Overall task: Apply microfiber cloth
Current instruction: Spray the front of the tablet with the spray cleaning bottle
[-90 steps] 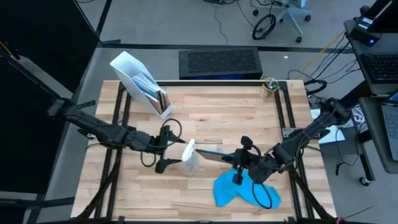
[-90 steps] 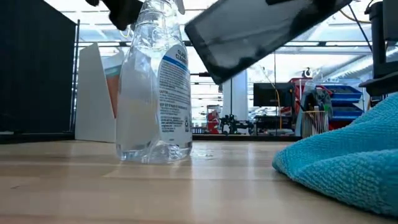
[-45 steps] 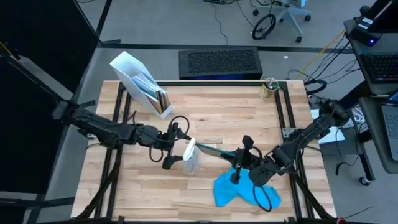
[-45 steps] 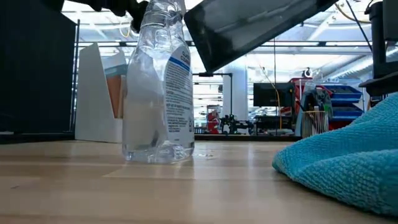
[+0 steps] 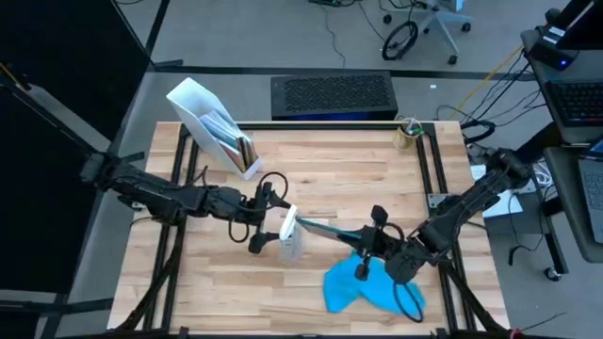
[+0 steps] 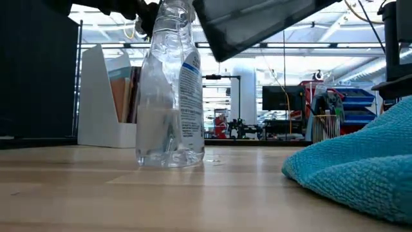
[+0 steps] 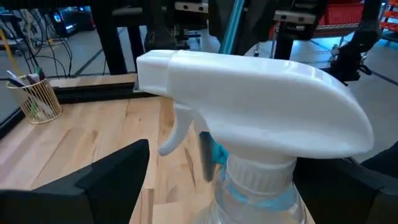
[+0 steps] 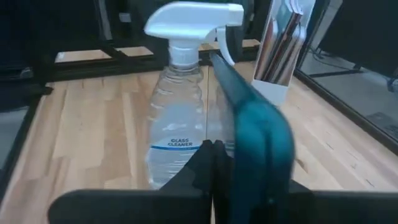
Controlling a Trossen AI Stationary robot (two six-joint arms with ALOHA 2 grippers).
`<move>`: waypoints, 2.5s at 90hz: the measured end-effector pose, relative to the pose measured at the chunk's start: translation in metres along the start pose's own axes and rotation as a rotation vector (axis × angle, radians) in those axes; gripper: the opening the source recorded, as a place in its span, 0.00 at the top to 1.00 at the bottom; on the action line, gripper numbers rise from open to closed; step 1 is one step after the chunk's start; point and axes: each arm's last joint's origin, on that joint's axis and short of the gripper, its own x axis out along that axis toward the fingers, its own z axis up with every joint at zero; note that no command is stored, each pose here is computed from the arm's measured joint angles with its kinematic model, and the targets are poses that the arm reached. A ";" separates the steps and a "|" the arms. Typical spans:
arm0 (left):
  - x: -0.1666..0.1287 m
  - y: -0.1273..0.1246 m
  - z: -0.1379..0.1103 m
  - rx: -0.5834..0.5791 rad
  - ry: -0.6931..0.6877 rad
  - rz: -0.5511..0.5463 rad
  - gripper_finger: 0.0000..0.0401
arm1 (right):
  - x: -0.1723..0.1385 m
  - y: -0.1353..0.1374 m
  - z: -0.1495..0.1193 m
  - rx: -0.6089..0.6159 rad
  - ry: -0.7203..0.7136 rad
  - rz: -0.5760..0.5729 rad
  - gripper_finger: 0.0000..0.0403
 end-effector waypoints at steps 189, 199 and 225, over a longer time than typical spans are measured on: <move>0.010 0.002 -0.001 -0.031 -0.056 0.048 0.11 | 0.061 -0.110 0.055 -0.249 0.019 0.037 0.97; 0.010 0.002 -0.001 -0.033 -0.055 0.048 0.11 | 0.072 -0.112 0.056 -0.247 -0.003 0.079 0.97; 0.010 0.003 -0.001 -0.033 -0.054 0.049 0.11 | 0.075 -0.111 0.058 -0.252 -0.026 0.099 0.97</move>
